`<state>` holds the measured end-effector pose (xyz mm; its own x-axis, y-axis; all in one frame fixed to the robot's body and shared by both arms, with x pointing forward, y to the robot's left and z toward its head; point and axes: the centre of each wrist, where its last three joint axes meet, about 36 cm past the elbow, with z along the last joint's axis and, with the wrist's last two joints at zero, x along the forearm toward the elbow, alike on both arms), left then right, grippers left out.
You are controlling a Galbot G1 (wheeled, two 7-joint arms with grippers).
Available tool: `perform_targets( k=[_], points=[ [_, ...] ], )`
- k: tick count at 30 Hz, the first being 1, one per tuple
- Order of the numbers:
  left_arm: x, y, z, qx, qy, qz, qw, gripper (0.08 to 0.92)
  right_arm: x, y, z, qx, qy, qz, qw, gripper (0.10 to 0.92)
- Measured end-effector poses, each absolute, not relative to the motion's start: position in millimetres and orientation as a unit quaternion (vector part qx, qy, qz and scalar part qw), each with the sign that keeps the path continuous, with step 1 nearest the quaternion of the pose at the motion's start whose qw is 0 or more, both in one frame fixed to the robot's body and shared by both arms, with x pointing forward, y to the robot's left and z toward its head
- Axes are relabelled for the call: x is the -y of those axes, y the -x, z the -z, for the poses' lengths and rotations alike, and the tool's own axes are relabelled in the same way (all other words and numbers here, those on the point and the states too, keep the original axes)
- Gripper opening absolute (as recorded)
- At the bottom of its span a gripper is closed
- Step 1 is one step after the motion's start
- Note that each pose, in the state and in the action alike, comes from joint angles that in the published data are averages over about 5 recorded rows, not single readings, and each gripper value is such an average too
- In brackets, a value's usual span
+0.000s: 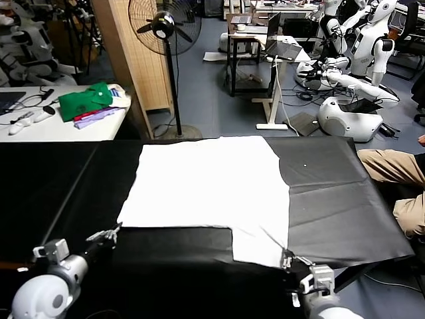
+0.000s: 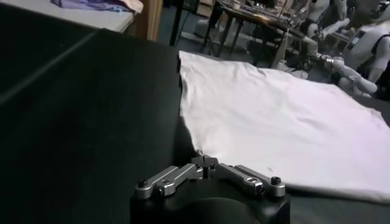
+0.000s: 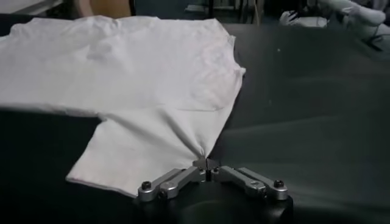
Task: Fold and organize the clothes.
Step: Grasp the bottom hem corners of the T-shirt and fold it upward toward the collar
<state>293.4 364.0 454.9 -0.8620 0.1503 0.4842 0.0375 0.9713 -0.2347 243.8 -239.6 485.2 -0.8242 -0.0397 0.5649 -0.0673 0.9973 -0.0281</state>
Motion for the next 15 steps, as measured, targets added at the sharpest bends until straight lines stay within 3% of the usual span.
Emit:
perform_targets(
  k=[6, 15],
  points=[
    [-354.9, -281.5, -460.6, 0.967, 0.049, -0.105, 0.227, 0.127, 256.6, -274.6, -477.4, 0.966, -0.053, -0.025, 0.25, 0.121],
    [-349.6, -313.5, -454.3, 0.979, 0.037, -0.107, 0.167, 0.127, 279.0, -357.6, -455.9, 0.983, -0.067, -0.066, 0.16, 0.121]
  ],
)
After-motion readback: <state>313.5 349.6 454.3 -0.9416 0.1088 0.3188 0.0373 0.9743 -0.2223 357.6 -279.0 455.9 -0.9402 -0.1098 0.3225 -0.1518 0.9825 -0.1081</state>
